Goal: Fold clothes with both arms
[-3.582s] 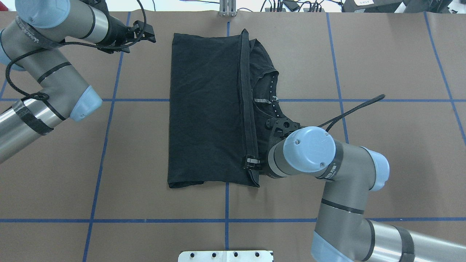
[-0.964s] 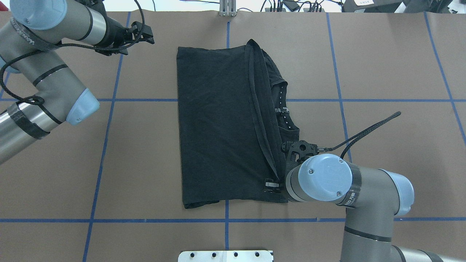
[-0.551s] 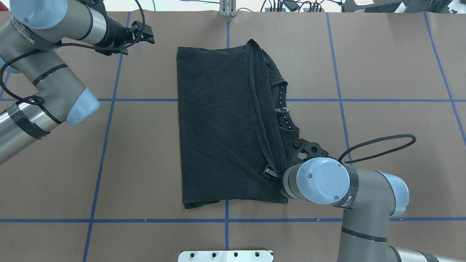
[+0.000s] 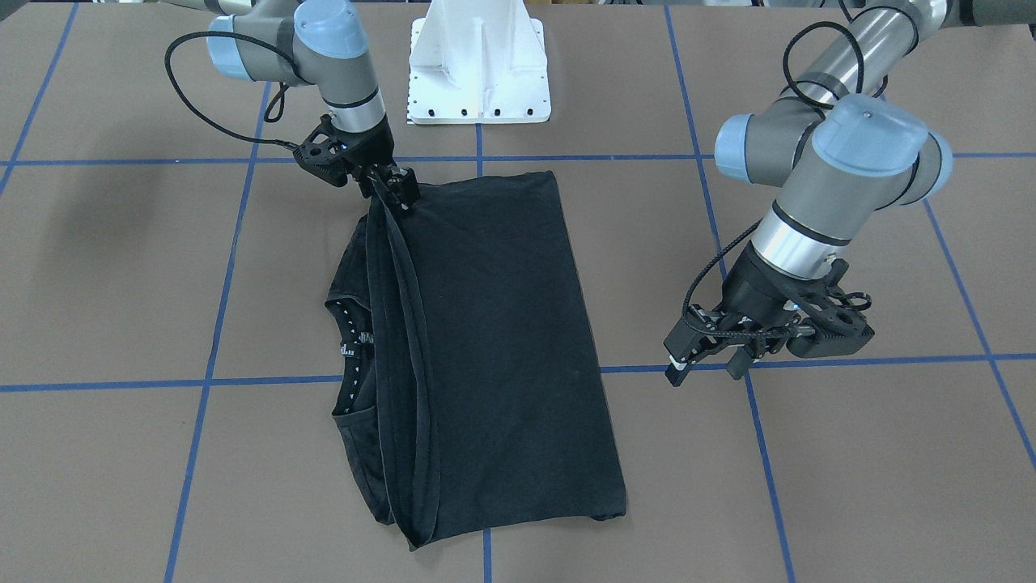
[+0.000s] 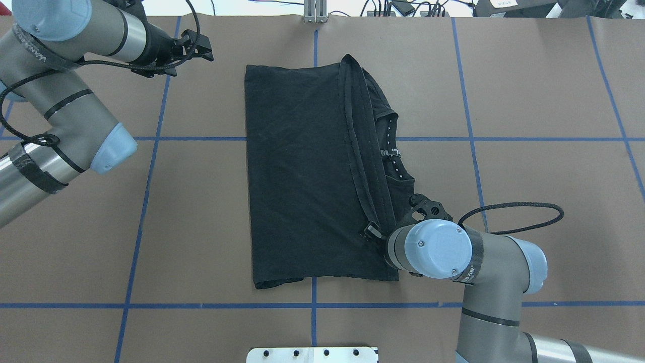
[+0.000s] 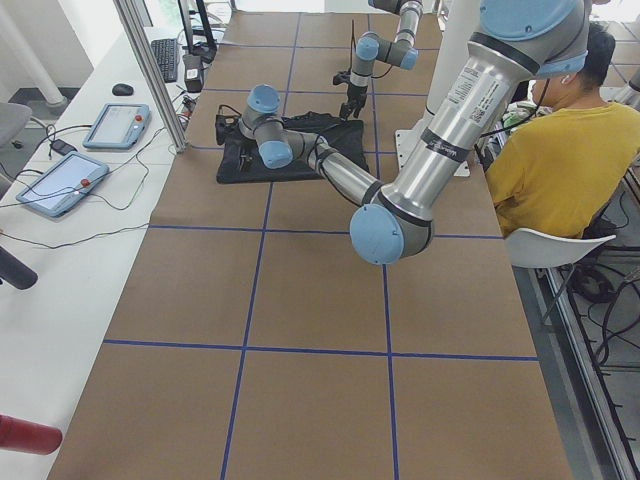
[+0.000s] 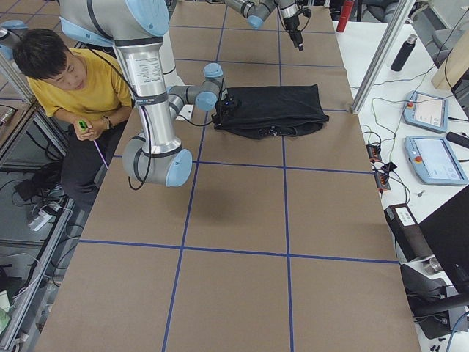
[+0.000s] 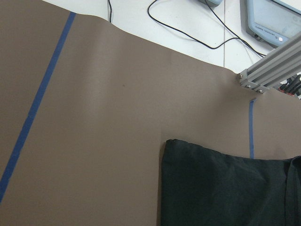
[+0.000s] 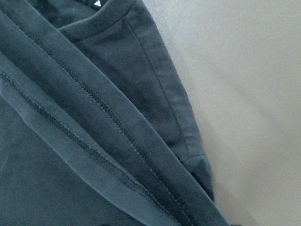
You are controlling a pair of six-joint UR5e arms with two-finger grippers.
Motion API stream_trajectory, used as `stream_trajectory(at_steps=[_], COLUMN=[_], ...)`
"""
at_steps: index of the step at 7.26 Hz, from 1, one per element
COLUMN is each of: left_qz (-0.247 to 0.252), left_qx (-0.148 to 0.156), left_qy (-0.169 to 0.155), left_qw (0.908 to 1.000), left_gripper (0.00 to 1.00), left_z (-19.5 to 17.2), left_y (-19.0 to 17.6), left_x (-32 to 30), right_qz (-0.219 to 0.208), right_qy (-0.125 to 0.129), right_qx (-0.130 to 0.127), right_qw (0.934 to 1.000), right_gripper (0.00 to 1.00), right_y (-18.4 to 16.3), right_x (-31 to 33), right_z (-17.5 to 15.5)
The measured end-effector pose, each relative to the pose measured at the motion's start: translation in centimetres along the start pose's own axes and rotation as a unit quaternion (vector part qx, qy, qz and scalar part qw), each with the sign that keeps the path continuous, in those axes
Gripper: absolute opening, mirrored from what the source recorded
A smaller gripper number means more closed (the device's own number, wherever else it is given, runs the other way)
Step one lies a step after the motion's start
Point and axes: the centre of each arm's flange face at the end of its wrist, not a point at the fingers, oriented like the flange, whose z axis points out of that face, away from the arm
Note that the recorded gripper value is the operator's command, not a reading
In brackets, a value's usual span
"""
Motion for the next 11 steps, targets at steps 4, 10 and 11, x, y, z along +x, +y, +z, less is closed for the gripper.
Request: stream_trajectory(at_steps=[4,10,11], left_qz=[0.0,0.0,0.0], left_qx=[0.0,0.0,0.0], left_qy=[0.0,-0.001,-0.001], left_qw=[1.0,1.0,1.0], left_gripper=[1.0,1.0,1.0], left_z=[0.0,-0.1,-0.1], left_y=[0.0,0.1,0.1], left_x=[0.0,-0.4,-0.3], right_qz=[0.001,0.005,0.007], right_qy=[0.006,-0.001,-0.004], right_qx=[0.013,0.009,0.009], right_qw=[0.9999,0.9999,0.9999], right_gripper=[0.62,0.0,0.0], right_y=[-0.9,-1.3,-1.7], right_x=[0.2,-0.5,-0.7], right_z=[1.1,0.6,0.3])
